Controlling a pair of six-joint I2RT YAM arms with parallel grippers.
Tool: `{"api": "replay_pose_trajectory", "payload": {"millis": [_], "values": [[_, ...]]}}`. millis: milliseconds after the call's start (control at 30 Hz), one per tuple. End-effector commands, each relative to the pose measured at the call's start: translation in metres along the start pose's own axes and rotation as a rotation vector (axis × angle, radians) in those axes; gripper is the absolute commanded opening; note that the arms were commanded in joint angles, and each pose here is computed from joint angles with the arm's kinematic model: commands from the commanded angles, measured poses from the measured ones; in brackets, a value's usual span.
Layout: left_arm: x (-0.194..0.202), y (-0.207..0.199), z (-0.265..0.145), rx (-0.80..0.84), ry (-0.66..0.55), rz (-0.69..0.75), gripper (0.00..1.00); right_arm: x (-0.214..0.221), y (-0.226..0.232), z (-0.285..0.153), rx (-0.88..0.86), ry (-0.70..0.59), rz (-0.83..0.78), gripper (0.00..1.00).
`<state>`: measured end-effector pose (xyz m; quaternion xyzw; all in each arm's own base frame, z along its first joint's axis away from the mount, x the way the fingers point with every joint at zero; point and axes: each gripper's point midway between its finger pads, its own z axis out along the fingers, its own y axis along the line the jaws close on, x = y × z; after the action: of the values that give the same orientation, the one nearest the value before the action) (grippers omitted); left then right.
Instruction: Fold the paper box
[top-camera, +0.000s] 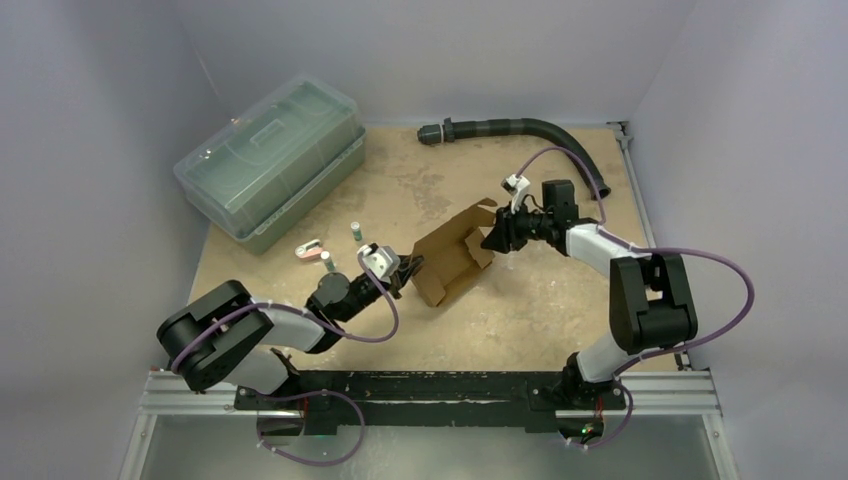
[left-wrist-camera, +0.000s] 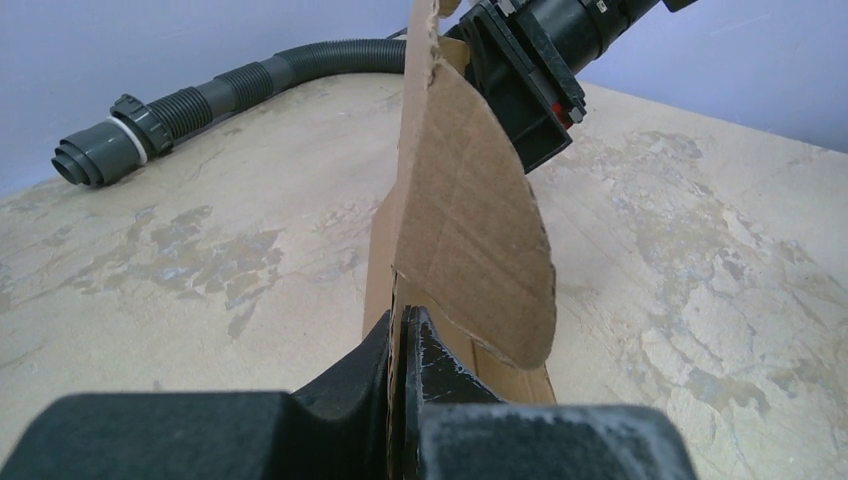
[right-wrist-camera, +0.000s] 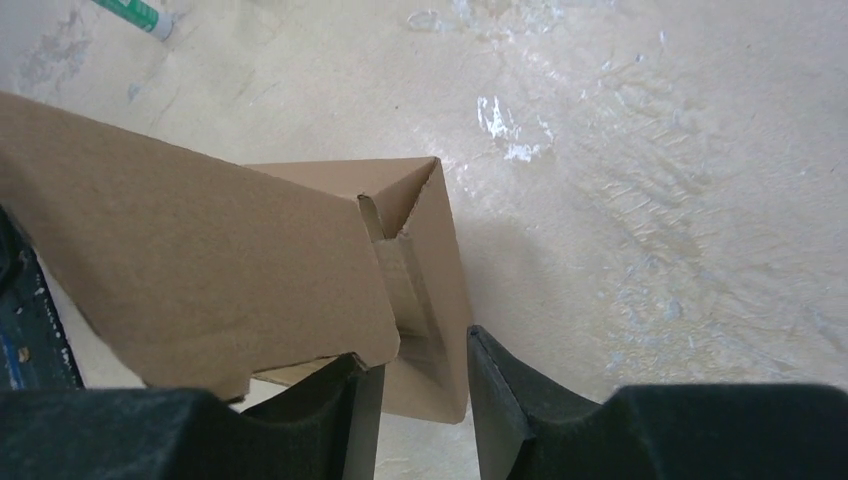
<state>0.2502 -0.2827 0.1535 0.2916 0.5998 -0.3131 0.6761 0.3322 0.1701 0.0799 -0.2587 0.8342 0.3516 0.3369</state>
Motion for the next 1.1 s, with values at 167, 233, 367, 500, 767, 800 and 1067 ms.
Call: {"api": "replay_pose_trajectory", "payload": {"millis": [167, 233, 367, 500, 767, 800, 1067], "values": [[-0.011, -0.003, 0.006, -0.002, -0.069, -0.053, 0.0, -0.016, -0.002, 0.006, 0.037, -0.052, -0.071, 0.37], [-0.004, 0.0, 0.005, -0.02, -0.05, -0.059, 0.0, -0.017, 0.0, 0.009, 0.037, -0.047, -0.08, 0.37], [0.004, 0.003, 0.002, -0.044, -0.035, -0.076, 0.0, -0.016, 0.004, 0.015, 0.032, -0.026, -0.093, 0.36], [0.004, 0.005, -0.003, -0.055, -0.042, -0.088, 0.0, -0.015, 0.001, 0.02, 0.044, -0.01, -0.087, 0.36], [0.003, 0.003, -0.006, -0.052, -0.043, -0.105, 0.0, -0.006, -0.01, 0.021, 0.127, 0.053, -0.089, 0.32], [0.003, 0.003, -0.006, -0.053, -0.046, -0.107, 0.0, -0.005, -0.011, 0.022, 0.128, 0.058, -0.091, 0.31], [0.001, 0.001, -0.007, -0.056, -0.069, -0.2, 0.0, -0.008, -0.01, 0.021, 0.158, 0.066, -0.153, 0.0]]}}
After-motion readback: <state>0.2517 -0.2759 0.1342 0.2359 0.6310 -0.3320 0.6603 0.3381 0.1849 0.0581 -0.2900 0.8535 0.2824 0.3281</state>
